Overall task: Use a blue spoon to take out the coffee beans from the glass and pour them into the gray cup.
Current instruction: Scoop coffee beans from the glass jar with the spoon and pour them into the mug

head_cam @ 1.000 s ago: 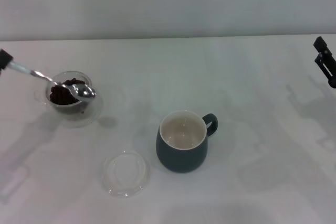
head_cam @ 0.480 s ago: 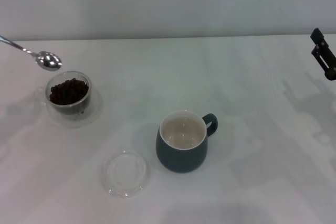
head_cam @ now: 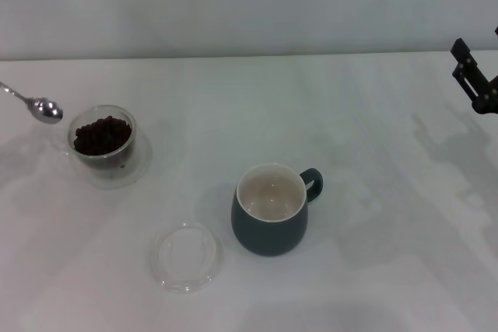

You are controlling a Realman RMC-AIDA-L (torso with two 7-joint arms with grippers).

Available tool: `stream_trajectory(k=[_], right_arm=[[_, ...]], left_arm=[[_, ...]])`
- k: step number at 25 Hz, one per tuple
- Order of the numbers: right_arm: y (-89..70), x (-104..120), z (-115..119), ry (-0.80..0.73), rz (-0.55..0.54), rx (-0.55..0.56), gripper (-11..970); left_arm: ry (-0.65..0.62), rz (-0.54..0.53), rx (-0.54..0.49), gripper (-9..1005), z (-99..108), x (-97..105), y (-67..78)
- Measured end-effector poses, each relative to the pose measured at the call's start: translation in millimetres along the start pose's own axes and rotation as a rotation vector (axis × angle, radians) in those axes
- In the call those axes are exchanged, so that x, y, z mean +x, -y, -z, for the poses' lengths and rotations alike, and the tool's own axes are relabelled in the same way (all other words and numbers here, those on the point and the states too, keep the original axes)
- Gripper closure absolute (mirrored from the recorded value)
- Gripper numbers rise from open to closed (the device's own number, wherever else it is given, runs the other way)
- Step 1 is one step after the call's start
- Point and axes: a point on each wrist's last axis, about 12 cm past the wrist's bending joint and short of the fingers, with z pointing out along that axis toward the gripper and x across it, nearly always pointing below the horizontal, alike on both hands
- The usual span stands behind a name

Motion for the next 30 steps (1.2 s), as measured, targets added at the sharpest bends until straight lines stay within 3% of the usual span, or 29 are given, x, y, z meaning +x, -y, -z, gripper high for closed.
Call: stream_trajectory(k=[12, 19, 30], right_arm=[[-3.7, 3.5, -7.5, -0.037, -0.008, -0.012, 279], [-8.9, 5.3, -7.5, -0.050, -0.009, -0.041, 279], [-13.9, 4.7, -5.6, -0.041, -0.009, -0.075, 280]], left_arm=[[-0.111, -0.049, -0.110, 863, -28.1, -0.2, -12.7], [-0.175, -0.081, -0.123, 863, -62.6, -0.5, -12.4], [-0.211, -0.087, -0.194, 863, -74.8, 3.3, -17.7]])
